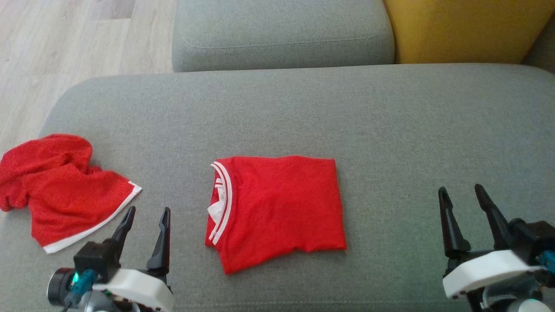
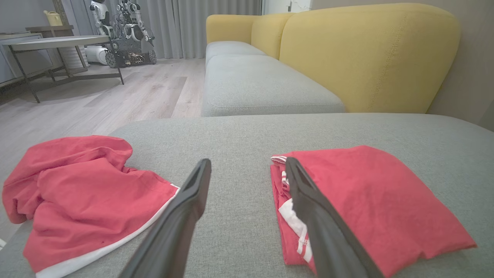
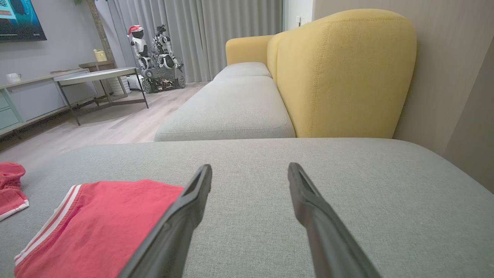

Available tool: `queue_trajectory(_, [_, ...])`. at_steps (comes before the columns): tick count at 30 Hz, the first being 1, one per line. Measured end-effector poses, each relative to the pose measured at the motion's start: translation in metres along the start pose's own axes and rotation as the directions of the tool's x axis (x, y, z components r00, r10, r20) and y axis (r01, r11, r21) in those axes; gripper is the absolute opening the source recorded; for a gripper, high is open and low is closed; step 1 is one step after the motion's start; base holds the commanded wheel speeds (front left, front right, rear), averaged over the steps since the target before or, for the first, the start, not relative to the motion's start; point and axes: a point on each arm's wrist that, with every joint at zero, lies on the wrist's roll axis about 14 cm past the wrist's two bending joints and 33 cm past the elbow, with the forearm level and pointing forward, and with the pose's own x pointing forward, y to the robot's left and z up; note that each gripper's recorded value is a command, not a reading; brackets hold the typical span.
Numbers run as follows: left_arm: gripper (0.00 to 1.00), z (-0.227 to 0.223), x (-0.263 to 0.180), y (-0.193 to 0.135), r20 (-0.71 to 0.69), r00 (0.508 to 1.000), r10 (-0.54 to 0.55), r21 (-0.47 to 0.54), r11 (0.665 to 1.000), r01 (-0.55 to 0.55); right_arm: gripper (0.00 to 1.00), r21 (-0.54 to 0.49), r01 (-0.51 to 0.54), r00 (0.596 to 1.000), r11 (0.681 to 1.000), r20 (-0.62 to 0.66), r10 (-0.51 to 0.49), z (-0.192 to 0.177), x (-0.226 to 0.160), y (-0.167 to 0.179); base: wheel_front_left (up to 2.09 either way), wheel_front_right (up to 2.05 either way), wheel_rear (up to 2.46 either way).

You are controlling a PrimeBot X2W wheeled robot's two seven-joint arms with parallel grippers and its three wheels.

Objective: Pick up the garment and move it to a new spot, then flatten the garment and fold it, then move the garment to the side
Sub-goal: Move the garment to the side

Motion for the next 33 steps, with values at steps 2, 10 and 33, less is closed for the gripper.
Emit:
queue_trajectory(2, [1.00, 0.001, 0.000, 0.000, 0.002, 1.000, -0.002, 0.000, 1.000, 0.002, 1.00, 0.000, 0.000, 1.000, 1.000, -0.001, 0.000, 0.000, 0.000, 0.000, 0.00, 0.00, 0.00])
queue_trajectory(10, [1.00, 0.000, 0.000, -0.001, 0.000, 1.000, 0.001, -0.005, 1.000, -0.001, 1.00, 0.014, -0.002, 1.000, 1.000, -0.015, 0.002, -0.005, 0.000, 0.001, 0.00, 0.00, 0.00])
queue_trajectory(33, [1.00, -0.002, 0.028, 0.021, 0.013, 0.999, 0.046, -0.019, 0.999, -0.045, 1.00, 0.233, -0.246, 0.850, 0.941, -0.414, 0.325, -0.128, 0.071, 0.104, 0.00, 0.00, 0.00])
